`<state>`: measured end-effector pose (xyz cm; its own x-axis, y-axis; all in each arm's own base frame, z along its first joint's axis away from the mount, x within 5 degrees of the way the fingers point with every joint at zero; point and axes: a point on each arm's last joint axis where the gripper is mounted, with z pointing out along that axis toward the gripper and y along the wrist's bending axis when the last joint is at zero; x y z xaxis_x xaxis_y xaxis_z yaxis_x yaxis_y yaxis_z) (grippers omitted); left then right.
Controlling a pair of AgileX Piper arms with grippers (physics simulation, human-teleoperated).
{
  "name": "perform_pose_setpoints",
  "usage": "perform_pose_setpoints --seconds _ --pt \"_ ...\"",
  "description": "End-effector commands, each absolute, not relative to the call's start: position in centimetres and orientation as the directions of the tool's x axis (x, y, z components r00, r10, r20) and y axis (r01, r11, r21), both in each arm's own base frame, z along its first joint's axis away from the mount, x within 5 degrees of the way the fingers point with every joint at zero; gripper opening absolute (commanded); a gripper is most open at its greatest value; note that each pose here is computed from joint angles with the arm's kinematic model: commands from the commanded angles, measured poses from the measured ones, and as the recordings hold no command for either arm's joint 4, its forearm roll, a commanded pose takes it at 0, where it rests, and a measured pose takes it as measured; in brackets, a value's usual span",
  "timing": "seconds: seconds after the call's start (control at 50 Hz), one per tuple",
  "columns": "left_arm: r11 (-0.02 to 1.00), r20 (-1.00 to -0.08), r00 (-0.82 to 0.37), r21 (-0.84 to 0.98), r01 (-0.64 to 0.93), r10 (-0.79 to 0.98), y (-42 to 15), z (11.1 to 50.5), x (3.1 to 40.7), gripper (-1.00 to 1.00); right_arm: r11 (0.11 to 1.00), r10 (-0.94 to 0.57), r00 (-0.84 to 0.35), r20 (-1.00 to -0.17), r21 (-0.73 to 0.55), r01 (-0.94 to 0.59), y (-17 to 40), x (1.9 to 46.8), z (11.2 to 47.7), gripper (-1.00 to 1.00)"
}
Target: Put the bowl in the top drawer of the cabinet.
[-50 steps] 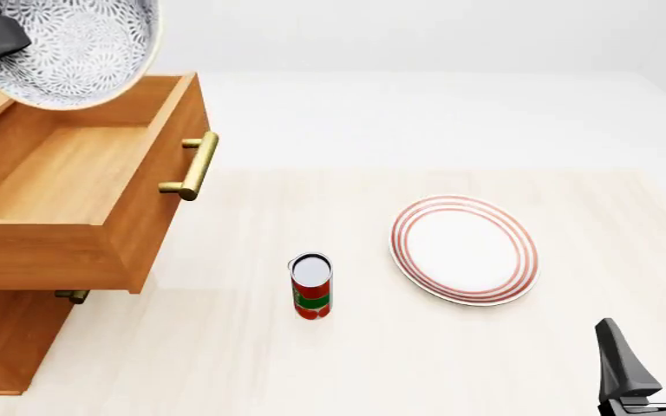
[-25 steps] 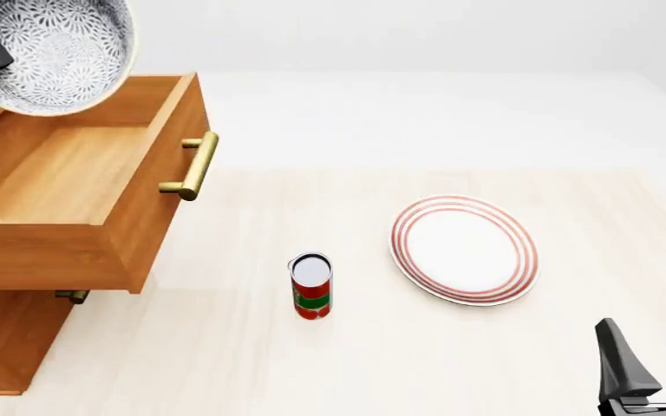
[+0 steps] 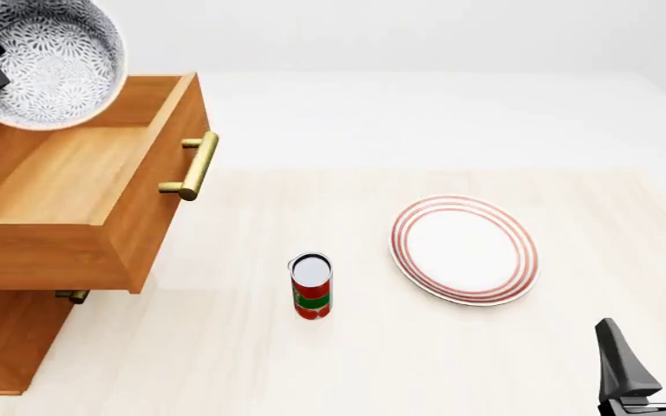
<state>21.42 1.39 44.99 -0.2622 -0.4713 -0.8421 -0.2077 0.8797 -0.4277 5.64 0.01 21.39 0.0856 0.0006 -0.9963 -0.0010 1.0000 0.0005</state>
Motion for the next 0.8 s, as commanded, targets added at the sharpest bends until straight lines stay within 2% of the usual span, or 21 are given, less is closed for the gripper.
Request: perform_pose_setpoints --seconds 0.02,0.8 --pt "0.871 -0.832 -0.272 -0.427 -0.243 -0.484 2.0 44.3 21.9 -1.00 1.000 0.000 0.086 -0.996 0.000 -0.001 0.0 5.6 21.4 1.00" --pt "0.857 -0.808 -0.306 -0.421 -0.298 -0.504 3.0 41.5 23.9 -1.00 1.000 0.000 0.086 -0.996 0.000 -0.001 0.0 5.6 21.4 1.00"
